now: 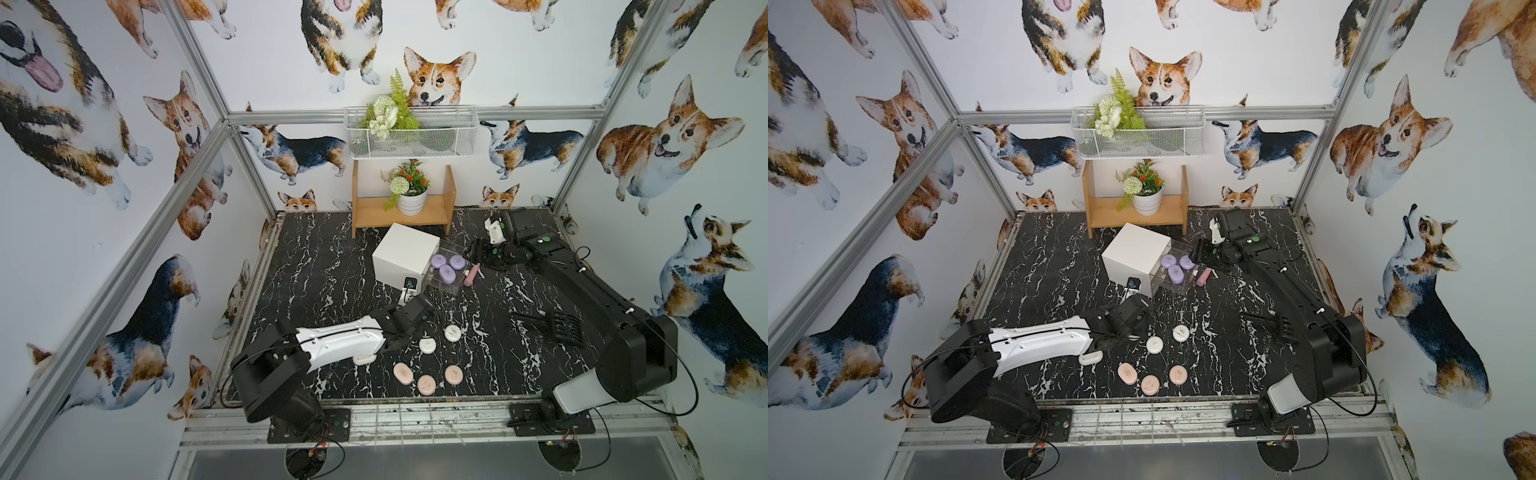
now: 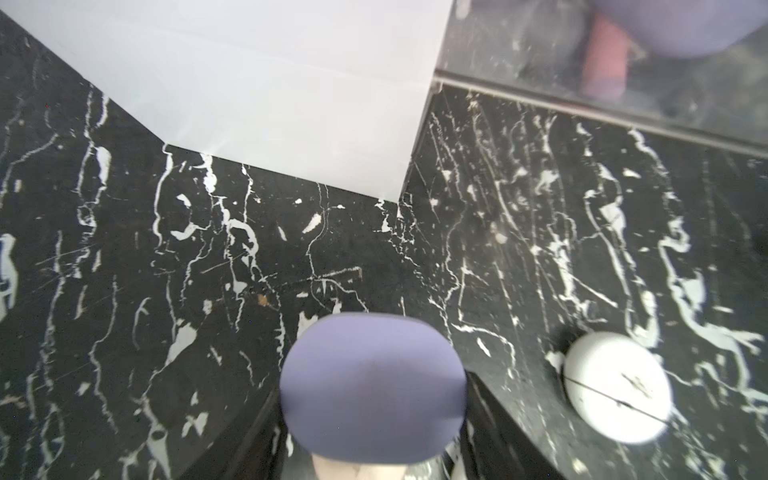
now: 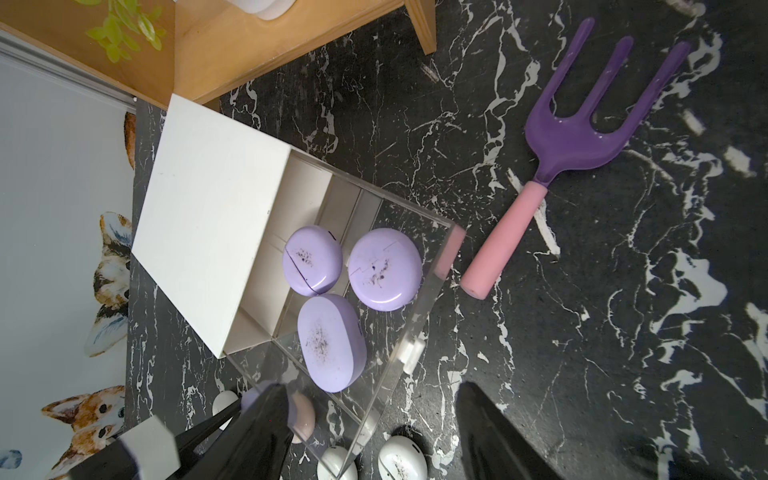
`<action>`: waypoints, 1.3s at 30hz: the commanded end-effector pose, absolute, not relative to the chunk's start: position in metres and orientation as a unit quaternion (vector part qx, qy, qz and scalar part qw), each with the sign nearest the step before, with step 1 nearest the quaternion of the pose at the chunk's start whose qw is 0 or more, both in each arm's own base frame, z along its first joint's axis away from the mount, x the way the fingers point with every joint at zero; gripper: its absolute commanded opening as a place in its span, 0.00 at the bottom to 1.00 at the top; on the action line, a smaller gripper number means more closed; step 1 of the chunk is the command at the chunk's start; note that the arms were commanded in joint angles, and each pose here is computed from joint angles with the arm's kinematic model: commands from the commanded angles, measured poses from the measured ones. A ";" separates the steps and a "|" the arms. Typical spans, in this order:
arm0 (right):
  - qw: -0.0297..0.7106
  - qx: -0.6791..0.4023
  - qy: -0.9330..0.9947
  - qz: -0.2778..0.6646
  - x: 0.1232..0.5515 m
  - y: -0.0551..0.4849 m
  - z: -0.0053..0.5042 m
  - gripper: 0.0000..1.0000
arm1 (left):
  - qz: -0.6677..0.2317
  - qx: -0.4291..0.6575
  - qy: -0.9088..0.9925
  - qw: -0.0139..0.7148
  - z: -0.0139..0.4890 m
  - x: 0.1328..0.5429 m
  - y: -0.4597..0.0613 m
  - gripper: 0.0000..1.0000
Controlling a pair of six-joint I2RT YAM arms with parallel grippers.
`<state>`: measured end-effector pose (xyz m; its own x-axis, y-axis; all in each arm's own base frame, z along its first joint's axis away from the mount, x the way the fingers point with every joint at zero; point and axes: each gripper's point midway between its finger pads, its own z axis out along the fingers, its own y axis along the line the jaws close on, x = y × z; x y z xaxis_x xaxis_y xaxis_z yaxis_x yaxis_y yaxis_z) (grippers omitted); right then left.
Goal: Put the bluetooth earphones in the drawer according to color
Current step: Pick up the Bluetooth earphone from the center of the board, then place the bluetooth earphone in the drawer.
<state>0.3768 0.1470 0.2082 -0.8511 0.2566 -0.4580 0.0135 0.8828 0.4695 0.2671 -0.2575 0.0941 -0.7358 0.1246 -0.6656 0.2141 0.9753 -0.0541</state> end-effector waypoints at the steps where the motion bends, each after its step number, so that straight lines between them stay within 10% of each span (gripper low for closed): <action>1: 0.269 0.064 0.933 0.231 0.375 0.147 0.212 0.70 | -0.056 0.102 0.924 0.364 0.129 0.261 -0.253 0.49; 12: 0.272 0.075 0.932 0.229 0.369 0.137 0.214 0.70 | -0.097 0.172 0.888 0.414 0.228 0.315 -0.334 0.49; 39: 0.271 0.090 0.930 0.231 0.369 0.113 0.209 0.70 | 0.023 0.191 0.934 0.300 0.167 0.358 -0.325 0.48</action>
<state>0.3687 0.1114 0.2092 -0.8371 0.2973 -0.4593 0.0522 0.8790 0.4740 0.3582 -0.3315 0.1713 -0.7317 0.3592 -0.5793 0.3532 0.9267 0.1285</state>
